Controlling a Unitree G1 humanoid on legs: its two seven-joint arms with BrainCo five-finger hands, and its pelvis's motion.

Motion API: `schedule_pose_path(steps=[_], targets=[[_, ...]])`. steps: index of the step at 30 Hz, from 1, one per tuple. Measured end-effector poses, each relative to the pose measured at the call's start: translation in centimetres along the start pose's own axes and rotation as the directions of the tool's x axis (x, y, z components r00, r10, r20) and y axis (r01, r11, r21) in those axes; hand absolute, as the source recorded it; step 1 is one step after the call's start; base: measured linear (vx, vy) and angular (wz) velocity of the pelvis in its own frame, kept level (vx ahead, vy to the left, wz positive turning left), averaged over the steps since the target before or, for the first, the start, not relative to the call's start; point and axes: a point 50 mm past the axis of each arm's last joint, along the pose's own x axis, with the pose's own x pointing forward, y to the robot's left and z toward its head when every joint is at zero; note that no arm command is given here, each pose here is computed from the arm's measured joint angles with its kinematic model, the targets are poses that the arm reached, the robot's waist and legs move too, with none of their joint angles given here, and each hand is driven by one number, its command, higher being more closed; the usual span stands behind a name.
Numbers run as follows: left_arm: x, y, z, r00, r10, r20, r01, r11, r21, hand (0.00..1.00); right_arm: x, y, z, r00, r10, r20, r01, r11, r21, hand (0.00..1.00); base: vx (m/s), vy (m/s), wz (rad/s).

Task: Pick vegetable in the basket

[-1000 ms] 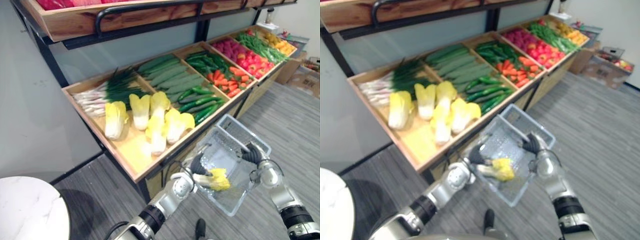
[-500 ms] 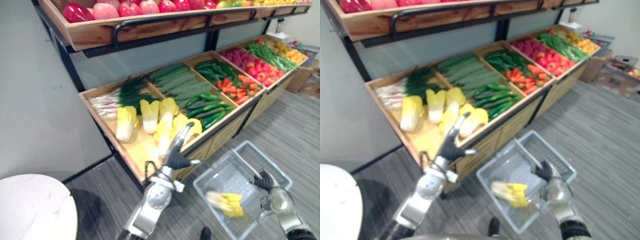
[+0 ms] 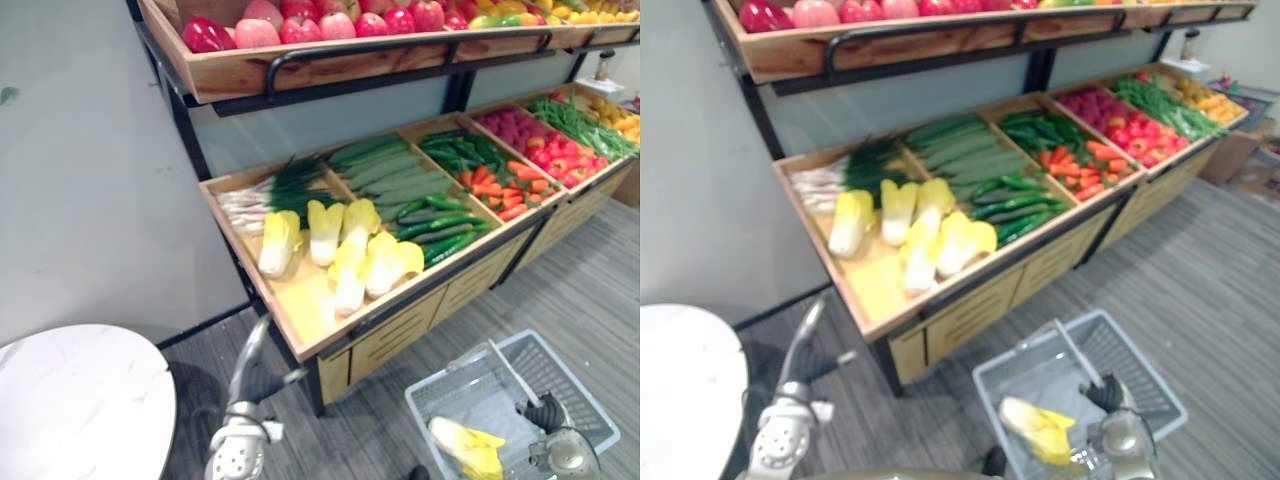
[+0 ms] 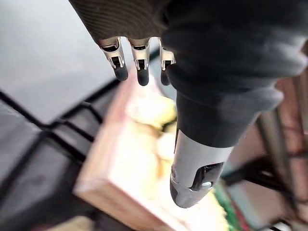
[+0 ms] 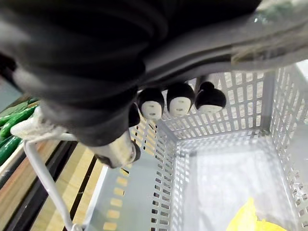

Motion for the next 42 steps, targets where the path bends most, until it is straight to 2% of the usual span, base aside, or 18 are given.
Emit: schedule_pose_path(steps=[1, 3, 6, 8, 11, 16, 17, 20, 28, 31, 35, 38, 40, 42], targets=[[-0.5, 0.9, -2.3, 0.992, 0.059, -0.114, -0.055, 0.998, 0.037, 0.0, -0.3, 0.1, -0.7, 1.0, -0.009, -0.021, 0.009, 1.0, 0.003, 1.0, 0.01, -0.041, 0.34], [-1.1, 2.1, -4.4, 0.969, 0.123, -0.216, -0.107, 0.991, 0.082, 0.0, -0.6, 0.3, -1.3, 0.999, -0.014, -0.044, 0.015, 1.0, 0.016, 1.0, 0.01, -0.023, 0.26], [-2.9, 3.9, -8.1, 0.881, 0.237, -0.41, -0.198, 0.971, 0.136, 0.0, -0.8, 0.7, -1.8, 0.997, -0.015, -0.075, 0.018, 0.999, 0.043, 1.0, 0.02, -0.025, 0.15], [-4.1, 3.9, -9.8, 0.826, 0.244, -0.509, -0.199, 0.97, 0.142, 0.0, -0.9, 0.7, -1.9, 0.996, -0.021, -0.081, 0.026, 0.998, 0.058, 1.0, 0.03, 0.008, 0.09], [-5.4, 2.9, -11.4, 0.775, 0.204, -0.598, -0.16, 0.979, 0.126, 0.0, -0.9, 0.6, -2.0, 0.996, -0.021, -0.085, 0.026, 0.998, 0.064, 1.0, 0.03, 0.026, 0.09], [-7.4, 0.0, -13.6, 0.68, 0.032, -0.732, -0.018, 0.999, 0.027, 0.0, -0.3, 0.6, -1.5, 0.996, -0.015, -0.083, 0.02, 0.998, 0.067, 1.0, 0.03, 0.025, -0.11], [-8.0, -0.4, -14.1, 0.647, -0.033, -0.762, 0.007, 0.999, -0.037, 0.0, -0.1, 0.7, -1.4, 0.996, -0.009, -0.084, 0.015, 0.998, 0.066, 1.0, 0.02, 0.025, -0.22], [-8.2, -0.5, -14.4, 0.626, -0.092, -0.774, -0.012, 0.992, -0.128, 0.0, -0.1, 0.7, -1.3, 0.997, -0.003, -0.082, 0.009, 0.998, 0.066, 1.0, 0.01, 0.0, -0.19], [-7.0, -1.6, -13.6, 0.665, -0.142, -0.733, 0.029, 0.986, -0.165, 0.0, 0.2, 0.4, -1.0, 0.997, -0.009, -0.08, 0.015, 0.997, 0.076, 1.0, -0.01, -0.004, -0.08], [-6.4, -1.7, -13.2, 0.687, -0.161, -0.709, 0.075, 0.986, -0.151, 0.0, 0.4, -0.6, -1.1, 0.996, -0.041, -0.08, 0.048, 0.995, 0.085, 1.0, -0.01, 0.026, -0.17], [-5.0, 0.1, -13.2, 0.726, -0.131, -0.676, 0.121, 0.991, -0.062, 0.0, -0.1, -0.6, -0.2, 0.997, -0.077, -0.017, 0.079, 0.991, 0.104, 1.0, -0.06, 0.084, -0.57], [-4.5, 1.5, -13.4, 0.733, -0.083, -0.675, 0.081, 0.996, -0.034, 0.0, 0.4, -0.5, 2.3, 0.994, -0.067, 0.085, 0.059, 0.993, 0.1, 1.0, -0.19, 0.069, -1.07], [-4.1, 2.5, -13.4, 0.741, -0.044, -0.67, 0.052, 0.999, -0.009, 0.0, 0.5, -0.9, 2.3, 0.993, -0.067, 0.093, 0.059, 0.995, 0.086, 1.0, -0.06, 0.058, -1.06], [-3.7, 3.1, -13.4, 0.741, -0.025, -0.671, 0.037, 0.999, 0.003, 0.0, 0.5, 0.3, 2.7, 0.994, -0.016, 0.106, 0.009, 0.998, 0.068, 1.0, -0.12, 0.027, -1.29]])
